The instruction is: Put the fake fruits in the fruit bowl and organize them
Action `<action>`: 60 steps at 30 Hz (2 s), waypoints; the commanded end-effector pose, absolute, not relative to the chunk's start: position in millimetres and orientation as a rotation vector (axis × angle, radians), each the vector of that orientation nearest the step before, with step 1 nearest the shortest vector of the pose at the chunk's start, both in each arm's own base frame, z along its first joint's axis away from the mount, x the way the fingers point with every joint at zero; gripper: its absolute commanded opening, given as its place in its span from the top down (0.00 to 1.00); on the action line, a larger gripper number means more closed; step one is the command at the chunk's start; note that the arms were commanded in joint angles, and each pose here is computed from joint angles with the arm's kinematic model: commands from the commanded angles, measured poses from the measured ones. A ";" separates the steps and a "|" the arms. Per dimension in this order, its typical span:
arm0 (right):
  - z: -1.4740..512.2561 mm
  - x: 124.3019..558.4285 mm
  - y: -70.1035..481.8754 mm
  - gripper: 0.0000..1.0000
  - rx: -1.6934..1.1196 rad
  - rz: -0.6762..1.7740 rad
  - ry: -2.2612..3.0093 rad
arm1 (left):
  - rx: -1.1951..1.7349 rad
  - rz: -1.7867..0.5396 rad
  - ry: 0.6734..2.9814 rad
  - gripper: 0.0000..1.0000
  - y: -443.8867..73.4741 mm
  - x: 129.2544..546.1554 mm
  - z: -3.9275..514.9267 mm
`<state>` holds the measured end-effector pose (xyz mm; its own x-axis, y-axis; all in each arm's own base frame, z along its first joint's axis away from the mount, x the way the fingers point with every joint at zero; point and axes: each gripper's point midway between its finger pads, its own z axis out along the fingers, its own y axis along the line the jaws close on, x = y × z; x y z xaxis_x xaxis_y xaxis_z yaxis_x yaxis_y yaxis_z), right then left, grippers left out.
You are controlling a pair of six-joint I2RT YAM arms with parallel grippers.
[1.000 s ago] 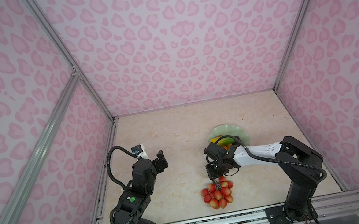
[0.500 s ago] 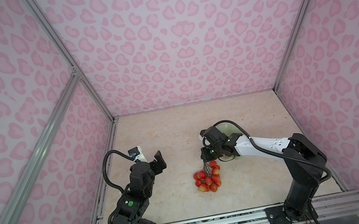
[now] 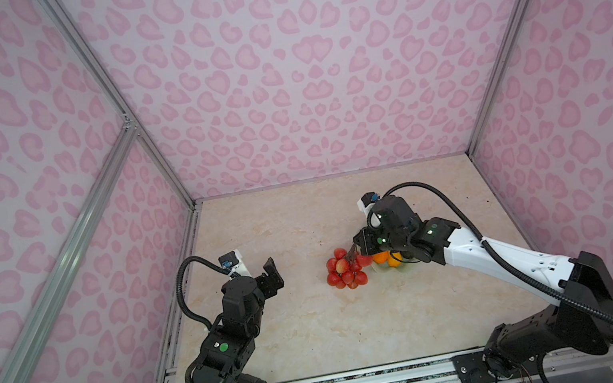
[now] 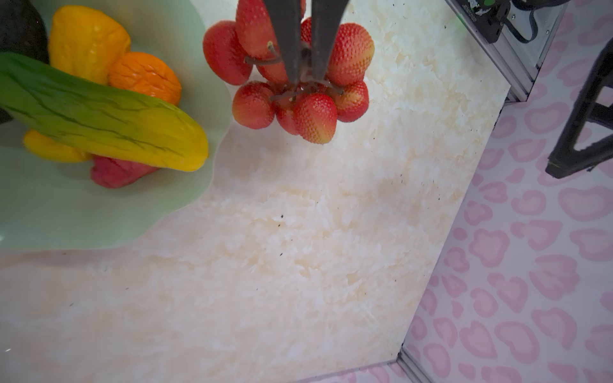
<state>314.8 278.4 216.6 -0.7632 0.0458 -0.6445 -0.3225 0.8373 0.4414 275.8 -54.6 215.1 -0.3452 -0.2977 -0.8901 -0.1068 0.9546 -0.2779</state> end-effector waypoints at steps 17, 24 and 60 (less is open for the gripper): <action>246.7 343.3 168.5 1.00 0.132 0.741 2.257 | -0.306 -0.199 1.885 0.07 -52.5 280.1 225.8; 196.9 362.0 133.3 1.00 0.272 0.782 2.315 | -0.316 -0.199 1.874 0.07 -50.8 279.2 227.7; 132.6 352.2 -37.4 0.01 0.239 -0.298 1.736 | -0.261 0.213 1.778 0.03 37.2 377.2 134.4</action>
